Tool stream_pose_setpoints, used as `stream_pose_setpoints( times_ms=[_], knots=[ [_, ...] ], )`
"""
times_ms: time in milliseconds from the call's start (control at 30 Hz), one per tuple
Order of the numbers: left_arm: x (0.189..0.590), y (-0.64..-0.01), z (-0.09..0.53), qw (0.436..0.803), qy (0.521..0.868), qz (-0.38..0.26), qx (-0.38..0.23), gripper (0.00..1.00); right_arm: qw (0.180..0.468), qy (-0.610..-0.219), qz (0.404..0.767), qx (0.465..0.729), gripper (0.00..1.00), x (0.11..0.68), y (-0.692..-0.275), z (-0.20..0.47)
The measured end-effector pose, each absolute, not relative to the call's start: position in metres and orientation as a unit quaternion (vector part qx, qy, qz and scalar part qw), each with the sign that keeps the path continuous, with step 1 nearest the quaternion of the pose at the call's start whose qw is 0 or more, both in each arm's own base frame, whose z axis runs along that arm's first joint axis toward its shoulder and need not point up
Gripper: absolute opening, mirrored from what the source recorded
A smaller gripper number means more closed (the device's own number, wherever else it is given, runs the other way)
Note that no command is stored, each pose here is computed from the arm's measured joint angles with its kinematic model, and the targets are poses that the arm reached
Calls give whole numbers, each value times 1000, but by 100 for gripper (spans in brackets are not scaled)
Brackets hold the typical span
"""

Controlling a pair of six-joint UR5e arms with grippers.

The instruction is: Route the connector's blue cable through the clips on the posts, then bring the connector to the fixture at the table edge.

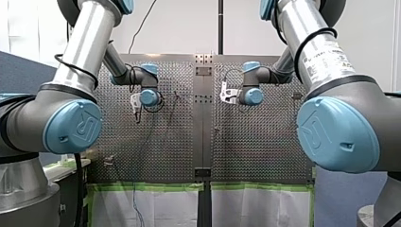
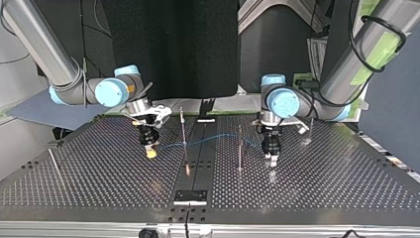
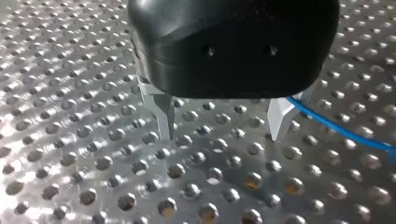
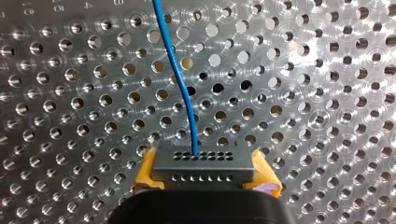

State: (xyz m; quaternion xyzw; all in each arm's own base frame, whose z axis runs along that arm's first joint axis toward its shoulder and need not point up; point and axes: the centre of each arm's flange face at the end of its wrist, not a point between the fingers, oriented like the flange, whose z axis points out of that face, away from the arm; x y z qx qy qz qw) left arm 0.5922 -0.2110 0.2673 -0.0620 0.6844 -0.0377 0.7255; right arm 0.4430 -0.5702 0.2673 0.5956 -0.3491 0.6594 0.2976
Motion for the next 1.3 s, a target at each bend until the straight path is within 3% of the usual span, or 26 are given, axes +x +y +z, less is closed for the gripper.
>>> stream_pose_setpoints(
  times_ms=[400, 800, 1300],
  knots=[
    [566, -208, 249, 685, 726, 1, -56, 100, 295, -351, 654, 601, 0, 444, -568, 266],
    [527, -221, 265, 695, 714, -67, -50, 100, 295, -351, 654, 601, 0, 444, -568, 266],
    [471, -238, 257, 681, 721, -122, -40, 100, 295, -351, 652, 604, 0, 444, -567, 265]
  ],
)
